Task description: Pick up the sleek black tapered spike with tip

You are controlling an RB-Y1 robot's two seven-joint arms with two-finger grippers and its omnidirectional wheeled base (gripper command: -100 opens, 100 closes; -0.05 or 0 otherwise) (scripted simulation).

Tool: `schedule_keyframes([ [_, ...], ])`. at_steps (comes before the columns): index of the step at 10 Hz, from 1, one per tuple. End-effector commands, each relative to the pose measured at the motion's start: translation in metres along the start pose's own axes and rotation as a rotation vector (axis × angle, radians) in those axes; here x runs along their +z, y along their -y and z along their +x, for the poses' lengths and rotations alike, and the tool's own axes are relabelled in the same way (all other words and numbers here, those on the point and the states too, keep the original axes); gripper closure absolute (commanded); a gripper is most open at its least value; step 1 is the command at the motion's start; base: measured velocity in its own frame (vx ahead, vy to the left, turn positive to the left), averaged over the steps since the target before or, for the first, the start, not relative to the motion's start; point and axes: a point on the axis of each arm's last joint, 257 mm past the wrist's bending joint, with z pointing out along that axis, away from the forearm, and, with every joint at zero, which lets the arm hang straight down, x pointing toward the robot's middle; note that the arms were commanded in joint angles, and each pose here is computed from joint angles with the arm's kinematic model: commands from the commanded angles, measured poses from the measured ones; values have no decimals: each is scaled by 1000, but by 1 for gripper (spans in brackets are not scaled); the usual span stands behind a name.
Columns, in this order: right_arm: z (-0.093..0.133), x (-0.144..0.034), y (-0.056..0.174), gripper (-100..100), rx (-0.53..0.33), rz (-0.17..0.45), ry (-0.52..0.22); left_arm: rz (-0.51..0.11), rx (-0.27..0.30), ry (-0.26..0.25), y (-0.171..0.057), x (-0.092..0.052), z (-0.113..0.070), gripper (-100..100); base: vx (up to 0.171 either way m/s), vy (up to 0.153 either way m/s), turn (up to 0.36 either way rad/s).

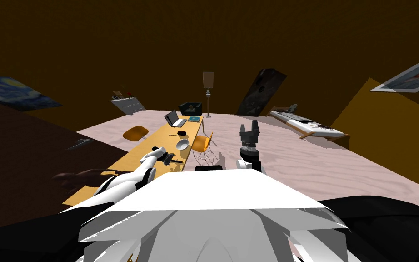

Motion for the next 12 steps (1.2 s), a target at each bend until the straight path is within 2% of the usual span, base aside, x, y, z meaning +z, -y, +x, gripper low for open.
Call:
schedule_keyframes([
  [1,0,0,0,0,0,0,0,-16,-10,-20,-6,2,3,-100,22,18,-20],
  [5,0,0,0,0,0,0,0,-66,-49,-89,-23,2,14,-100,19,15,-30],
  [6,0,0,0,0,0,0,0,-58,-43,-79,-21,3,12,-100,8,10,-5],
  [7,0,0,0,0,0,0,0,-61,-44,-82,-22,3,12,0,0,0,0],
  [8,0,0,0,0,0,0,0,-60,-48,-81,-23,13,23,-100,6,37,-28],
  [10,0,0,0,0,0,0,0,-60,-52,-81,-26,25,36,-100,11,75,-27],
  [12,0,0,0,0,0,0,0,-60,-53,-82,-25,23,36,-100,6,32,-6],
])
